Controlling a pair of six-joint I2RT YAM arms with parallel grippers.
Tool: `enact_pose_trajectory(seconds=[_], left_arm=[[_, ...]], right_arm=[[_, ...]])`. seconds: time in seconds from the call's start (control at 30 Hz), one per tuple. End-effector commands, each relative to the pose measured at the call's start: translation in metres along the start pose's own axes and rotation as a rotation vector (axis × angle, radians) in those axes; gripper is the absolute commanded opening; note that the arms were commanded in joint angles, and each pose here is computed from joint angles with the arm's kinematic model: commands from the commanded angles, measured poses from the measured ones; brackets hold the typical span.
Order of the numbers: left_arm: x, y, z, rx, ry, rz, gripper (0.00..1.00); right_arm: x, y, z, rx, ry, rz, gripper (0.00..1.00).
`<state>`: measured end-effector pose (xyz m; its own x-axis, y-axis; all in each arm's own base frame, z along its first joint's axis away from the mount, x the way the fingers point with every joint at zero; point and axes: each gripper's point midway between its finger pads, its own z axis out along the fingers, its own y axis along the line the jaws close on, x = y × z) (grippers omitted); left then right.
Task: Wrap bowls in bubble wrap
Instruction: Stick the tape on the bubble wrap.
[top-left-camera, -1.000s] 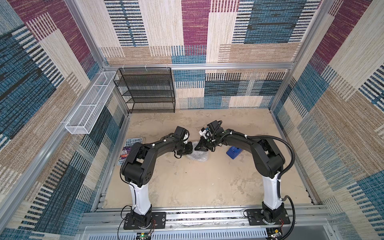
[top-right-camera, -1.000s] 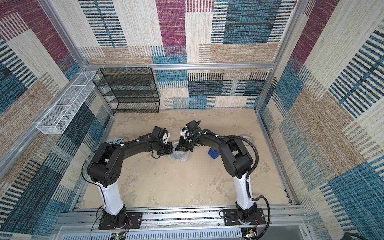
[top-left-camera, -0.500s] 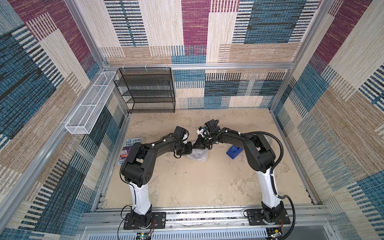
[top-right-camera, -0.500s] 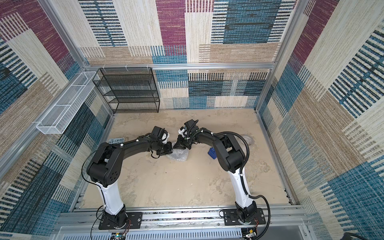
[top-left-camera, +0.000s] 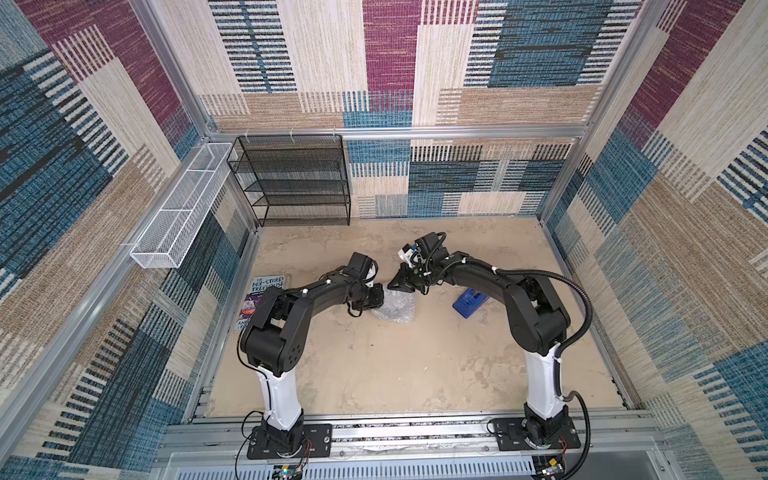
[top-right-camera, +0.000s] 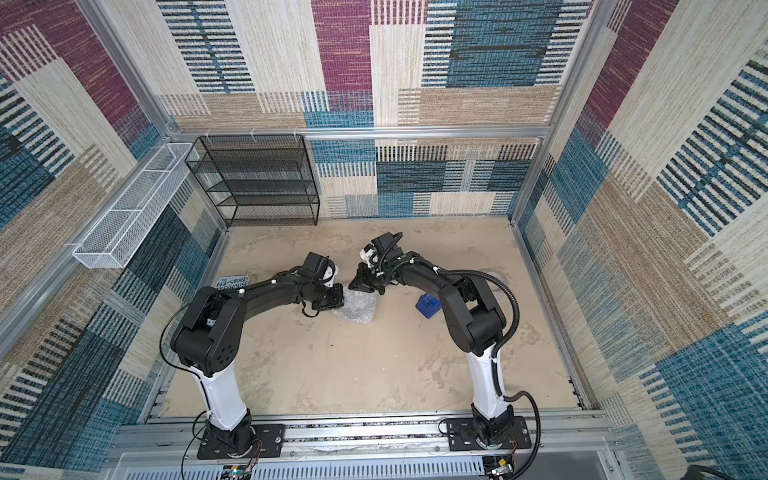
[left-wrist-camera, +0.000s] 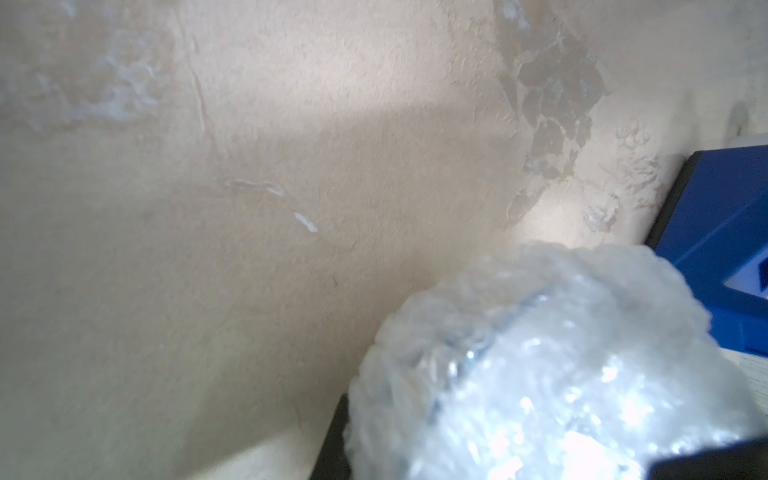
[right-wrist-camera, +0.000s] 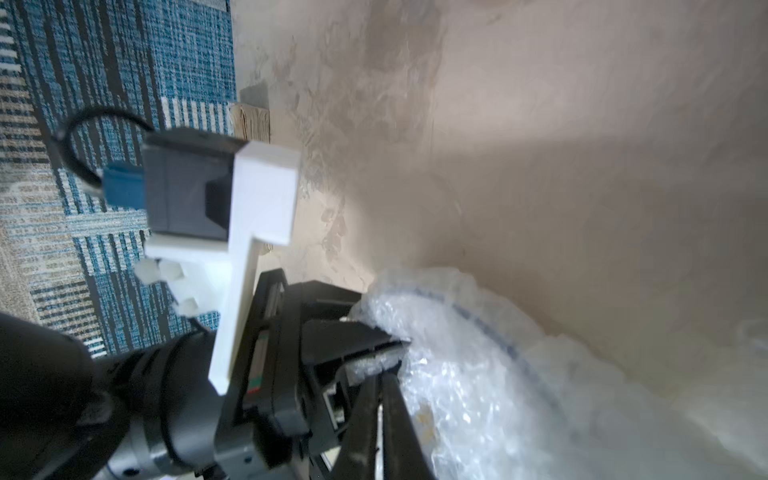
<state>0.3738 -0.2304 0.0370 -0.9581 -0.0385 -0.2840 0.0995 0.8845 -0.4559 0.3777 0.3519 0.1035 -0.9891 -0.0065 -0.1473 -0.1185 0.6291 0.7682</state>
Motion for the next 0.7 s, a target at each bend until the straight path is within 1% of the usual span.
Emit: enact_pose_trajectory(seconds=[0.0,0.1,0.2,0.27,0.33,0.37,0.4,0.5,0.53,0.57,0.67], left_arm=[[-0.004,-0.002,-0.003,-0.002,-0.010,0.022,0.00],[-0.004,-0.001,-0.001,-0.002,-0.007,0.021,0.00],[-0.003,-0.001,0.002,0.000,0.001,0.018,0.00],[-0.003,-0.001,0.002,-0.002,0.001,0.018,0.00],[-0.003,0.000,0.001,-0.008,0.001,0.020,0.00],[-0.004,0.001,0.000,-0.012,-0.005,0.018,0.06],[-0.005,0.001,-0.002,-0.015,-0.011,0.019,0.18],[-0.007,0.000,-0.006,-0.019,-0.027,0.024,0.41],[-0.008,0.000,-0.007,-0.019,-0.030,0.025,0.46],[-0.008,0.000,-0.007,-0.020,-0.030,0.026,0.48],[-0.009,-0.001,-0.009,-0.018,-0.037,0.027,0.51]], right_arm=[[0.012,-0.008,0.000,0.019,0.016,0.003,0.09],[0.025,-0.029,0.009,0.060,0.051,0.026,0.09],[0.029,-0.048,0.019,0.107,0.071,0.041,0.09],[0.027,-0.049,0.021,0.112,0.071,0.039,0.08],[0.021,-0.042,0.017,0.110,0.044,0.027,0.08],[0.018,-0.038,0.014,0.113,0.036,0.020,0.08],[0.014,-0.034,0.011,0.115,0.027,0.013,0.08],[0.008,-0.024,0.004,0.116,0.011,-0.006,0.08],[0.007,-0.023,0.002,0.117,0.008,-0.007,0.08],[0.006,-0.020,0.001,0.116,0.004,-0.012,0.08],[0.005,-0.021,0.000,0.123,-0.001,-0.016,0.08]])
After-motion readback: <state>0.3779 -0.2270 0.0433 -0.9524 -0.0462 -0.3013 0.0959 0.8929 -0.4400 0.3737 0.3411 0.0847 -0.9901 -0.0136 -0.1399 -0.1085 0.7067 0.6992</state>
